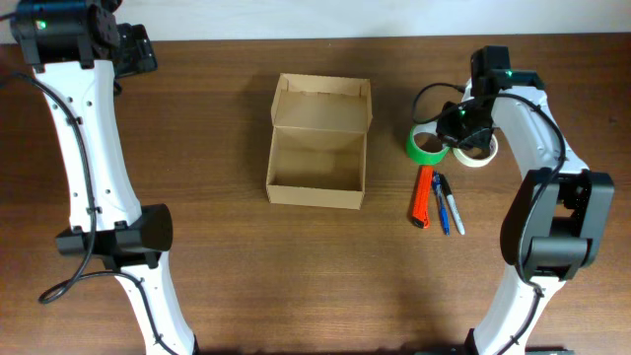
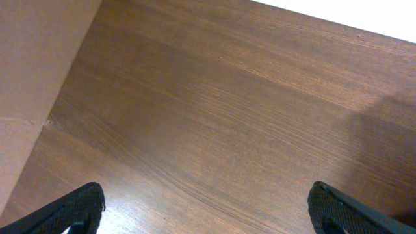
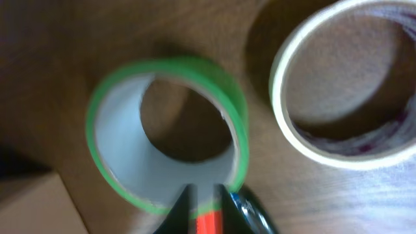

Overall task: Pack container
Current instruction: 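Grasp the green tape roll rim with the right gripper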

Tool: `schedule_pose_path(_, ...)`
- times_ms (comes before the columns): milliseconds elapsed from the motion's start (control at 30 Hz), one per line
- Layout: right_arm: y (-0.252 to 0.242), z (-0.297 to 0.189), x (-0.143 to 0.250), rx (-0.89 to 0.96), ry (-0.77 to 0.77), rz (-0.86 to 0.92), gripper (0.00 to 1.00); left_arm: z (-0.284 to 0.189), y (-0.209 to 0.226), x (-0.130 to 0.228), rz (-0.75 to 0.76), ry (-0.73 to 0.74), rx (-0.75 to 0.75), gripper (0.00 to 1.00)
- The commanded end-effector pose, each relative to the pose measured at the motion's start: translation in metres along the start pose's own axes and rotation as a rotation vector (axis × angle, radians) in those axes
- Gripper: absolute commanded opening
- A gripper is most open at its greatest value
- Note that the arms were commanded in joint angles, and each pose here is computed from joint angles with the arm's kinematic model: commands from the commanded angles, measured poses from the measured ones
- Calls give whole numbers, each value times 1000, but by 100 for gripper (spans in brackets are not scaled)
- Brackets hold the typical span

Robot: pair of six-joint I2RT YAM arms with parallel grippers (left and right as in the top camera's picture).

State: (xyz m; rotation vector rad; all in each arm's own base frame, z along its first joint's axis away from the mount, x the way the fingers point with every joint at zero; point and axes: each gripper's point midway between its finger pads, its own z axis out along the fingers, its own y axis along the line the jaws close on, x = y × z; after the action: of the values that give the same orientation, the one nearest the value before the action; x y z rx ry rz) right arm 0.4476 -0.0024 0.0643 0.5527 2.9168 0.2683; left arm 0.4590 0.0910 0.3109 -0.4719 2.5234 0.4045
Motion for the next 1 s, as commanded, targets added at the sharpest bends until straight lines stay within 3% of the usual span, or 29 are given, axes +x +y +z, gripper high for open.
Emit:
schedule_pose_path(0,3,2,-5,-30,-14,56,61,-4,6,0,9,-4,-15,100)
schedule_pose_path(100,-1,3,-10,-8,-37,100,66,-4,6,0,9,-4,-15,100)
schedule_pose_path(567,-21,29,0,88,12,256,61,-4,6,0,9,-4,-15,100)
schedule_pose_path(667,-26,33,4,112,22,260,47,-4,6,0,9,-4,-15,100)
schedule_pose_path(733,-30,35,7,127,26,277,24,-4,6,0,9,-4,-15,100)
schedule_pose_path(800,-33,42,13,137,43,279,9,-4,6,0,9,-4,-15,100)
schedule_pose_path(867,-37,48,19,146,61,282,4,-4,6,0,9,-4,-15,100)
schedule_pose_path(967,-40,55,27,155,81,286,4,-4,6,0,9,-4,-15,100)
